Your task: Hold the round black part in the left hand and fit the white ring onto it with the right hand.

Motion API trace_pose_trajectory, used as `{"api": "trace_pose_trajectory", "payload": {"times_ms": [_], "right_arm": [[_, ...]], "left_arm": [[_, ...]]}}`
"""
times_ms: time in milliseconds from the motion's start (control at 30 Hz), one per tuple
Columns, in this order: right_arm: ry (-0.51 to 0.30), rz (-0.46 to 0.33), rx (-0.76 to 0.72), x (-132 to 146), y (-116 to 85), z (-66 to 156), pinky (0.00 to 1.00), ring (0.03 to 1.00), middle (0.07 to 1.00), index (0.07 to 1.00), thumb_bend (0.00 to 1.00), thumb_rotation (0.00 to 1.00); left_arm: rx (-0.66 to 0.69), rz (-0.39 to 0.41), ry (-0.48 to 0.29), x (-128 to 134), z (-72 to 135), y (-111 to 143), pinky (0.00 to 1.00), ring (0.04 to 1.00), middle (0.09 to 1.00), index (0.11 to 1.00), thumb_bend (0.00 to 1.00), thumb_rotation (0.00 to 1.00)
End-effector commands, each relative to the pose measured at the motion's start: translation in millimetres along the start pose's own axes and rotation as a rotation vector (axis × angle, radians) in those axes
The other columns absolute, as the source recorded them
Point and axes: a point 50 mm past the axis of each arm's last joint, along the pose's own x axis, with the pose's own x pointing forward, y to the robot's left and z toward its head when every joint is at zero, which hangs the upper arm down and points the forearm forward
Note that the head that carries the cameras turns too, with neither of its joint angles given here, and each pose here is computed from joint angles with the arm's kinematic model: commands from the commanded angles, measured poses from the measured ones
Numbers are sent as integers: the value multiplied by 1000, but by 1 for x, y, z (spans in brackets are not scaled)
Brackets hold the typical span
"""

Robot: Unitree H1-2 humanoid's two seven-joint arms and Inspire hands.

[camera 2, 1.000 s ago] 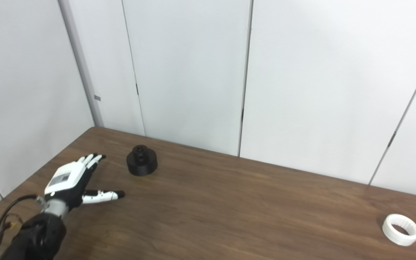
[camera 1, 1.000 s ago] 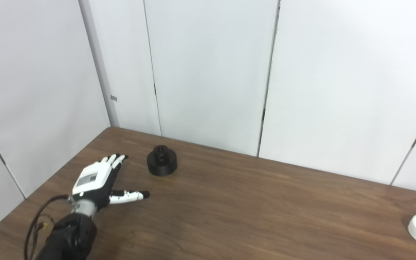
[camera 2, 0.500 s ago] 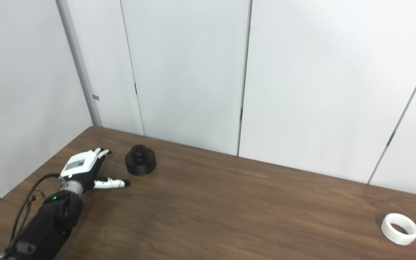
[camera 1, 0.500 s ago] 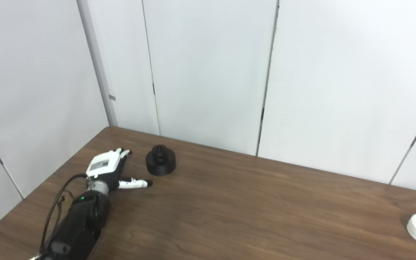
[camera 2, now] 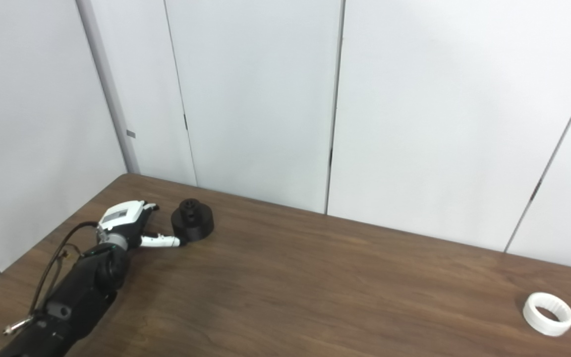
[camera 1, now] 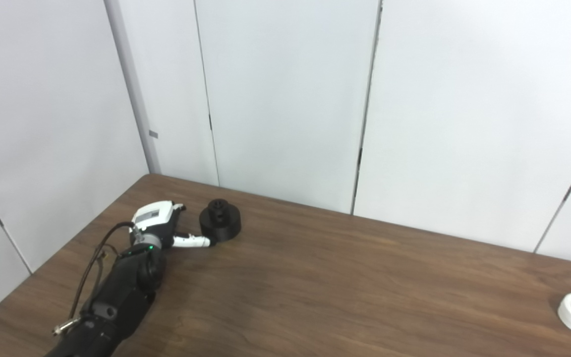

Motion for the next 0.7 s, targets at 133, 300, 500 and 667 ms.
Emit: {"api": "trace_pose_trajectory", "payload": {"times_ms": [133,300,500,667], "right_arm": [[-57,27,-8,5,-1,13,1000,1000,1000,1000,684,1000],[-56,28,-7,5,-2,11,1000,1000,1000,1000,668,1000],[-51,25,-3,4,-1,12,1000,1000,1000,1000,662,1000],[-43,23,3,3,0,13,1000,1000,1000,1000,660,1000]], "left_arm": [[-69,60,-42,15,19,35,1000,1000,1000,906,1000,655],[-89,47,-48,17,25,33,1000,1000,1000,899,1000,654],[-108,55,-64,18,28,29,1000,1000,998,897,1000,608],[-133,69,-70,18,32,25,1000,1000,990,893,1000,586]]}}
